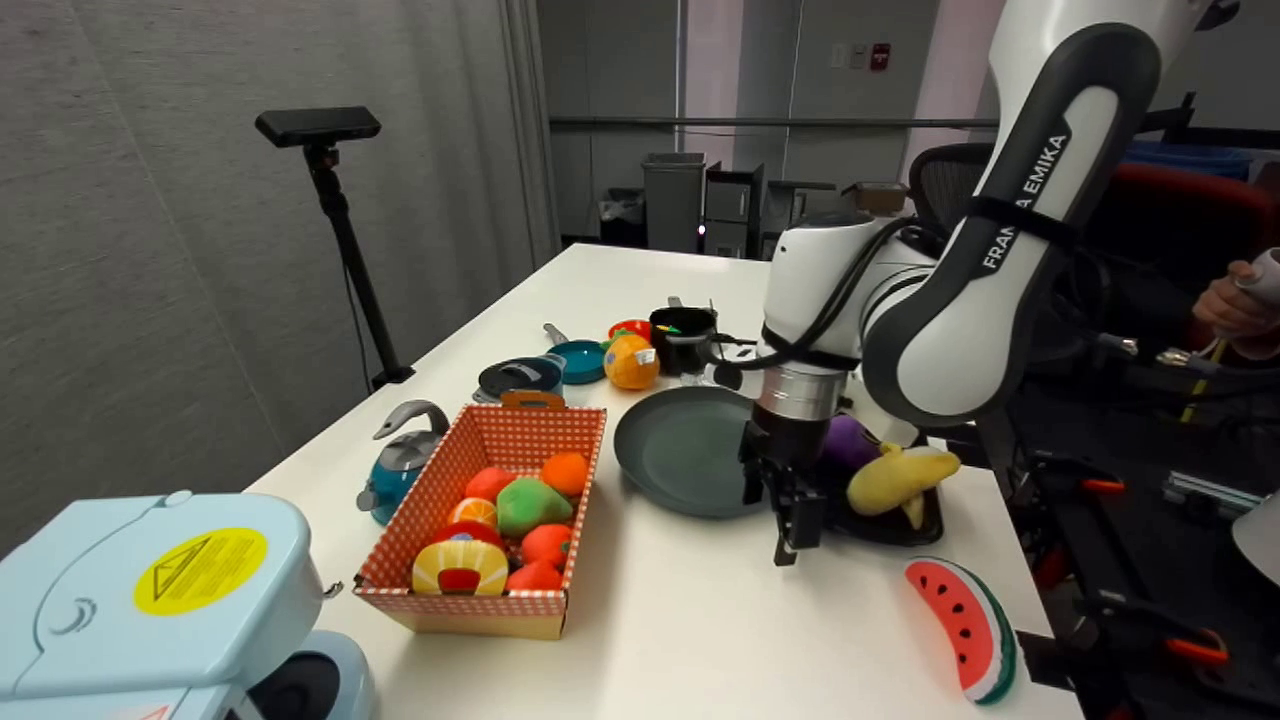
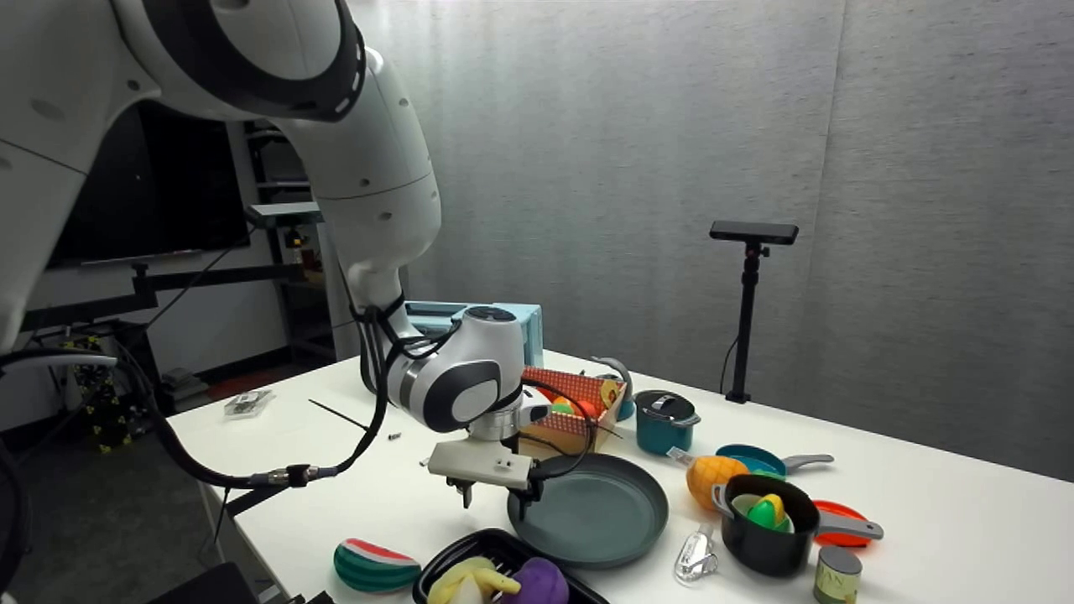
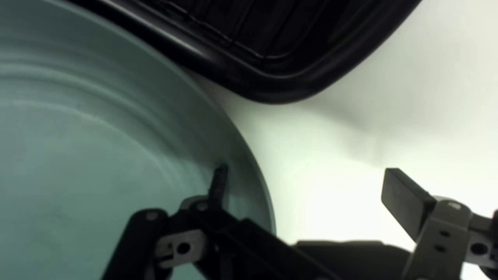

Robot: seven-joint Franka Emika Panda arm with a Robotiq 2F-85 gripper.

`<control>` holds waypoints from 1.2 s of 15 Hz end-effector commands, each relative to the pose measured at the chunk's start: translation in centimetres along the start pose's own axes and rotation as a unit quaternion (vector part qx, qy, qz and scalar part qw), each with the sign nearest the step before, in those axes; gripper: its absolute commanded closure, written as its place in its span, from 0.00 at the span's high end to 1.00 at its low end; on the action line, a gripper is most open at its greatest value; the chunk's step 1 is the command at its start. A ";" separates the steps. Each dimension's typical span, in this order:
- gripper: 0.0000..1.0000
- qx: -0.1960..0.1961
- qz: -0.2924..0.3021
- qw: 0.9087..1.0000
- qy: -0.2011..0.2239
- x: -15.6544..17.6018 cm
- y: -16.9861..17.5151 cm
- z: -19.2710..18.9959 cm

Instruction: Move the grey plate to the edge of the table

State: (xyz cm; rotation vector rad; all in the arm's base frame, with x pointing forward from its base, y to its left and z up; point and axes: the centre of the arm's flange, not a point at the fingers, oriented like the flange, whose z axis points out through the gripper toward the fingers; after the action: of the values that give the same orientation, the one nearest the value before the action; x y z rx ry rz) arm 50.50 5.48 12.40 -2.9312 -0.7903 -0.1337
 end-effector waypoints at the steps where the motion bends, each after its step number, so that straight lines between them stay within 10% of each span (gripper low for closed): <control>1: 1.00 0.013 -0.006 1.000 -0.002 -1.3 -1.7 -0.7; 18: 1.00 0.077 -0.051 0.996 -0.020 -3.4 -9.7 -1.6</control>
State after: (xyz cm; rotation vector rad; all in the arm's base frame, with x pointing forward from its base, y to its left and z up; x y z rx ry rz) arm 44.39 12.34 13.11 -2.7765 -0.9141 -0.0561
